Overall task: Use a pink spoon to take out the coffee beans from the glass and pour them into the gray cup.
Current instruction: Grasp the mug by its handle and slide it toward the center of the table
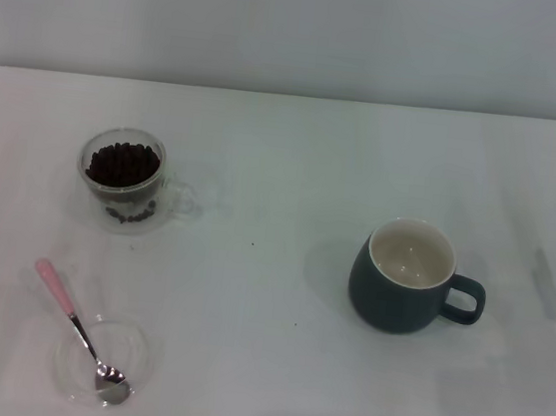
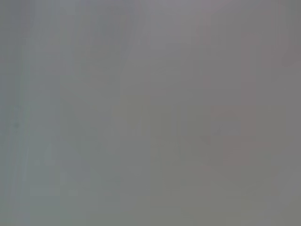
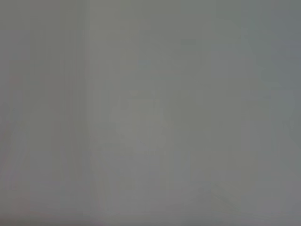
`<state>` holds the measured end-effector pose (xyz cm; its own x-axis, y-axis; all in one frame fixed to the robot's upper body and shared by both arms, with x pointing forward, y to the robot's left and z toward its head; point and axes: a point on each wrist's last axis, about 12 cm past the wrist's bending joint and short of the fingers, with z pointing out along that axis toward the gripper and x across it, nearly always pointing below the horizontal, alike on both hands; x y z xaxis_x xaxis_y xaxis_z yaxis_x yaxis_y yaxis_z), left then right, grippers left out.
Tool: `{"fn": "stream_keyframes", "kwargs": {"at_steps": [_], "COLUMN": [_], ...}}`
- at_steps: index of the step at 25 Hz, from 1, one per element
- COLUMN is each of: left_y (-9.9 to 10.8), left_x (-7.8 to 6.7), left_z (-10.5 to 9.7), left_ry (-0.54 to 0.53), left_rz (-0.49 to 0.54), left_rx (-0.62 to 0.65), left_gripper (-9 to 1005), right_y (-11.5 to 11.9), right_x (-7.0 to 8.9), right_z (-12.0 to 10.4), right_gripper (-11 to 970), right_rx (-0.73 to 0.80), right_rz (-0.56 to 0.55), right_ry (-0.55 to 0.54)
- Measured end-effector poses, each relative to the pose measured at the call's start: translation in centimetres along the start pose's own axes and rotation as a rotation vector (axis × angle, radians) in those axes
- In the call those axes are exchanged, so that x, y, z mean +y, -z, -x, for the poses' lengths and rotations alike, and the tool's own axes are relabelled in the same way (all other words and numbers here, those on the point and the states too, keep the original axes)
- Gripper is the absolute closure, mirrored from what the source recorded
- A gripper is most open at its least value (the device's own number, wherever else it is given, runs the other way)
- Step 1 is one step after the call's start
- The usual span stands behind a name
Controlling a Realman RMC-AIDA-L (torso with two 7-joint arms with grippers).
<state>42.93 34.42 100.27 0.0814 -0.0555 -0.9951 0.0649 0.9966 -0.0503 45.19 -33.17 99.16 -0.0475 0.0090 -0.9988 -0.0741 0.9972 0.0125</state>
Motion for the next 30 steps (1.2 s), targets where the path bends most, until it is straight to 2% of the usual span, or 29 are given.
{"fn": "stream_keyframes", "kwargs": {"at_steps": [20, 29, 30], "left_y": [0.0, -0.5, -0.7], "left_x": [-0.2, -0.3, -0.3], "left_z": [-0.3, -0.5, -0.5], "left_ry": [0.012, 0.014, 0.014], "left_rz": [0.009, 0.013, 0.011], "left_rx": [0.014, 0.034, 0.035], "left_gripper": [107, 108, 108], "right_y": [0.3, 3.1, 3.5], "right_x": [0.1, 0.5, 0.4], "right_z": [-0.1, -0.2, -0.4], "right_gripper": [264, 262, 215], "right_rx": [0.003, -0.042, -0.038], "right_rz": [-0.001, 0.009, 0.005], "right_ry": [-0.010, -0.021, -0.024]}}
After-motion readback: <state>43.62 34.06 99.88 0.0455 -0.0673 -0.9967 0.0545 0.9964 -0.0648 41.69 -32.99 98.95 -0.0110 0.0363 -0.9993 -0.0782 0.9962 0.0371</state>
